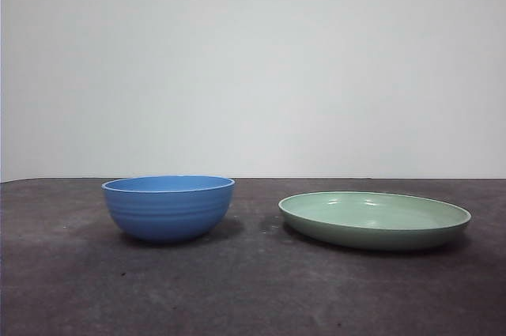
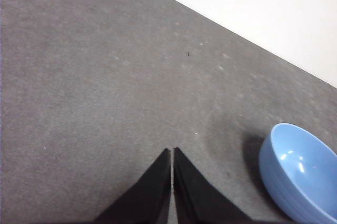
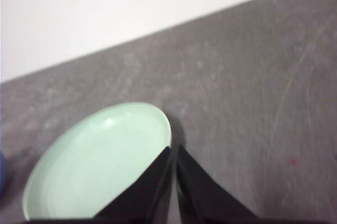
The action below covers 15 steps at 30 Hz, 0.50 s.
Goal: Pick up the blue bowl, put it on the green plate, put it on desk
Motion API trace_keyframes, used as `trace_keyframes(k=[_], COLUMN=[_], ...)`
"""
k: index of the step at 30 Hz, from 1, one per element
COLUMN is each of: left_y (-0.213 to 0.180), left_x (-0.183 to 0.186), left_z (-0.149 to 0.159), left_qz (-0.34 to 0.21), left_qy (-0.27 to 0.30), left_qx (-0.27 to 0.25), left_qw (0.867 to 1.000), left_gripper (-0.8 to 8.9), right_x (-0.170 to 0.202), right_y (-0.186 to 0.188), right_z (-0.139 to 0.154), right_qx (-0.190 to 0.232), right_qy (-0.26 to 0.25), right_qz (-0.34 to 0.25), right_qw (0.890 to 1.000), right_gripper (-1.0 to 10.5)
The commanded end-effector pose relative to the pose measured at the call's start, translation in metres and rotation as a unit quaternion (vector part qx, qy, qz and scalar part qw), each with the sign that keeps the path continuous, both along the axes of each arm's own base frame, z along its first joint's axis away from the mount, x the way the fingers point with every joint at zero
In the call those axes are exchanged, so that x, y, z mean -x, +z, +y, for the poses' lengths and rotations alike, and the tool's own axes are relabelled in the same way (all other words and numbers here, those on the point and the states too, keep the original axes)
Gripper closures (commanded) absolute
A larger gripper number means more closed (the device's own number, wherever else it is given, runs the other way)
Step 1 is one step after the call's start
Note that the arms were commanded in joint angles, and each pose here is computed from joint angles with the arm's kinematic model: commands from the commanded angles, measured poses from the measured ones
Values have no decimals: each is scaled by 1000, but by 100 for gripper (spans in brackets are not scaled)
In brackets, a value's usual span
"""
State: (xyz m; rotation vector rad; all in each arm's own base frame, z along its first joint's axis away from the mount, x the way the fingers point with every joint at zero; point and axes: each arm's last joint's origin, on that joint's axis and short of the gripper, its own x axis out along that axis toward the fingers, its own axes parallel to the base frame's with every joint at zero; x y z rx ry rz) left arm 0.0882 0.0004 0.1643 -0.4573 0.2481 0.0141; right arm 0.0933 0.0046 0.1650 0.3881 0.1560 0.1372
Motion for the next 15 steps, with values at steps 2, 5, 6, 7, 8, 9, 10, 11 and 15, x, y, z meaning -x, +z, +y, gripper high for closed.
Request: trace_keyframes(k=[2, 5, 6, 7, 8, 9, 10, 11, 15], left_y=[24, 39, 44, 49, 55, 59, 64, 69, 91], left_x=[5, 7, 7, 7, 7, 6, 5, 4, -3], left_z=[0, -1, -2, -2, -3, -3, -3, -4, -7], left_qz=[-26, -27, -25, -25, -22, -18, -12, -4, 30], left_qy=[-3, -19, -26, -34, -47, -55, -62, -75, -137], left_qx=[5, 5, 3, -1, -4, -6, -9, -15, -37], left_qw=[1000, 999, 999, 999, 999, 998, 998, 997, 989], left_gripper=[804, 804, 804, 804, 804, 804, 804, 804, 804], right_x=[5, 10, 11, 12, 14, 14, 15, 15, 11], right_y=[24, 40, 47, 52, 59, 64, 70, 76, 99], right_z=[0, 0, 0, 0, 0, 0, 0, 0, 1], right_qx=[-9, -6, -2, 1, 7, 12, 18, 24, 60], right_qy=[0, 0, -1, 0, 0, 2, 3, 7, 32], right_qz=[-36, -44, -44, -41, -37, -32, -27, -20, 12], right_qw=[999, 999, 999, 999, 999, 999, 999, 999, 998], right_gripper=[938, 938, 938, 938, 938, 938, 938, 938, 938])
